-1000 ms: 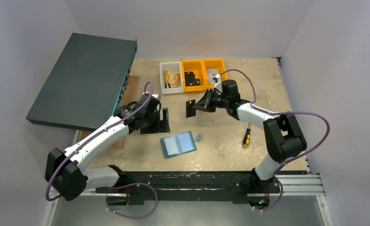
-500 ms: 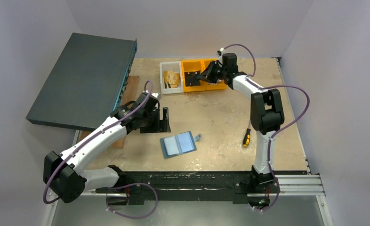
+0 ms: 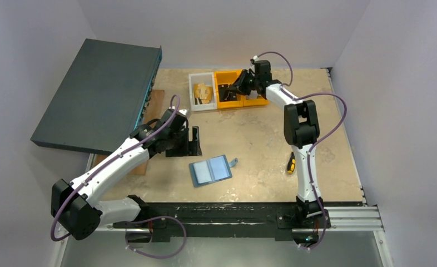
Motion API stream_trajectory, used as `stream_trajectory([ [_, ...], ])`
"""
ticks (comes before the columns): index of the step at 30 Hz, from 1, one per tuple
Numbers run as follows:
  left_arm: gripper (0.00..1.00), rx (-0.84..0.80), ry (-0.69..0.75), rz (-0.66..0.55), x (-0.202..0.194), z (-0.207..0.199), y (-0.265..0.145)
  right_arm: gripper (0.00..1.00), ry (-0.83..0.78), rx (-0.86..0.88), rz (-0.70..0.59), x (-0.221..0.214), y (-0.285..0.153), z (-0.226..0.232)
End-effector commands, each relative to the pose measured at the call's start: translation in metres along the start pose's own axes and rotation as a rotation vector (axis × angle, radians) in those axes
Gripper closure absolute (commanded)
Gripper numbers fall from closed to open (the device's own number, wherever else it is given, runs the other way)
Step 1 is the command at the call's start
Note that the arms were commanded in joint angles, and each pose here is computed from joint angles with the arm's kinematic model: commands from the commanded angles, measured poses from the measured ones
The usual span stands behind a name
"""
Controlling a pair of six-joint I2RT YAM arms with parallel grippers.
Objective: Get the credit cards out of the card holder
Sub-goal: Place the credit card in the storage box.
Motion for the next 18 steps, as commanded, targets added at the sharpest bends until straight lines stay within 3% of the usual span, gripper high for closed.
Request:
stream_trajectory([
  [1,0.22,-0.041,0.029,-0.050,0.013,-0.010,-0.011,0.81,-0.031,0.021,-0.065,0.021,-0.007,0.026],
  [13,0.22,-0.041,0.026,-0.043,0.012,-0.010,-0.007,0.37,-0.050,0.054,-0.096,0.030,-0.030,0.057],
  [18,0.21,-0.036,0.016,-0.040,0.011,-0.009,-0.006,0.27,-0.053,0.068,-0.109,0.033,-0.043,0.073],
])
Point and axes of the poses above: each gripper's point midway between its finger pads, its own y axis out along the fingers, its own z axis along the line the jaws close on, x = y × z, the point moved 1 cm from there along -y, back along the fingers, and after that the axes turned 9 degrees about y, right-handed, at the moved point
